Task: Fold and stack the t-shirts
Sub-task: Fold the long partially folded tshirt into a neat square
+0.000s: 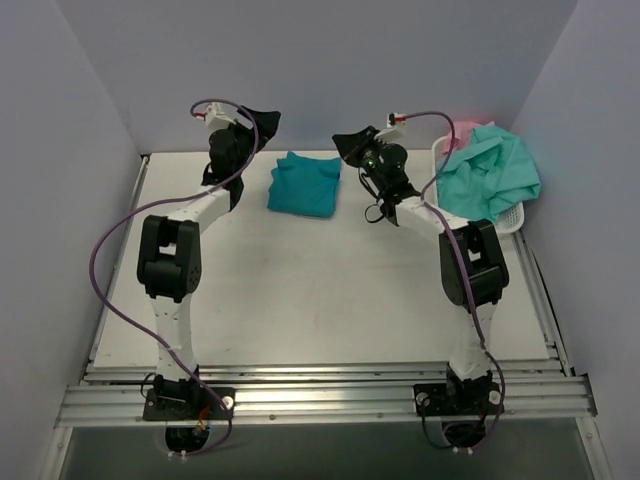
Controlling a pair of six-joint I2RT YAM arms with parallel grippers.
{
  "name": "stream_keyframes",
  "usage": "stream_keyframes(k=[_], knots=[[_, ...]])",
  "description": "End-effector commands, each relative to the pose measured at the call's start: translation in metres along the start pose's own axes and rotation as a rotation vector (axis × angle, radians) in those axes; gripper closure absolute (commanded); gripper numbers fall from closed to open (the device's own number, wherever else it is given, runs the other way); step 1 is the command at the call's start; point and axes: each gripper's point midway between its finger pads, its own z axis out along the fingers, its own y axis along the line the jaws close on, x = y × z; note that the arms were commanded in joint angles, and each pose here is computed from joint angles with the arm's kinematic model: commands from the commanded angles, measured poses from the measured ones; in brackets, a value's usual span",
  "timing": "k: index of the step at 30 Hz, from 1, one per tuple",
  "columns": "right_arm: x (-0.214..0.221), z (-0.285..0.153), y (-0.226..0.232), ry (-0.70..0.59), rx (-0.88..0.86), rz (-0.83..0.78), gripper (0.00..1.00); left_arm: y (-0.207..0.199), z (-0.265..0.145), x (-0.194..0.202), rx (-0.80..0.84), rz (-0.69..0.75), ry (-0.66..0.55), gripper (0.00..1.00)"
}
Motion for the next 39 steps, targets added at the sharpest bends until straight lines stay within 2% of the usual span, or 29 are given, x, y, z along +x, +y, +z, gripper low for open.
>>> stream_keyframes(k=[1,3,5,6,8,9,15,22,28,35,39], knots=[[0.023,0.016,0.003,0.063,-0.032,0.048,0.95,-0.009,-0.019,-0.019,0.029,0.016,-0.071,0.06],[0.059,0.027,-0.008,0.139,-0.052,0.068,0.98,-0.001,-0.024,-0.017,0.011,-0.005,-0.062,0.06],[0.065,0.041,0.004,0.144,-0.127,0.090,0.99,0.010,-0.031,-0.008,0.001,-0.016,-0.051,0.06],[0.091,0.045,-0.010,0.198,-0.140,0.109,0.99,0.011,-0.034,-0.007,0.003,-0.018,-0.050,0.06],[0.093,0.059,-0.003,0.201,-0.191,0.152,1.00,0.022,-0.040,0.000,-0.018,-0.017,-0.038,0.06],[0.115,0.062,-0.020,0.239,-0.181,0.173,1.00,0.025,-0.042,-0.003,-0.023,-0.013,-0.039,0.06],[0.139,0.083,-0.045,0.259,-0.148,0.183,1.00,0.041,-0.057,-0.006,-0.048,-0.009,-0.035,0.06],[0.136,0.100,-0.076,0.206,-0.108,0.147,1.00,0.050,-0.063,0.005,-0.044,0.006,-0.004,0.05],[0.113,0.118,-0.128,0.073,-0.001,0.165,0.97,0.059,-0.067,0.016,-0.051,0.025,0.028,0.05],[0.115,0.119,-0.187,-0.015,0.119,0.199,0.94,0.066,-0.068,0.020,-0.063,0.057,0.043,0.05],[0.110,0.118,-0.198,-0.041,0.141,0.178,0.94,0.068,-0.066,0.022,-0.059,0.061,0.050,0.05]])
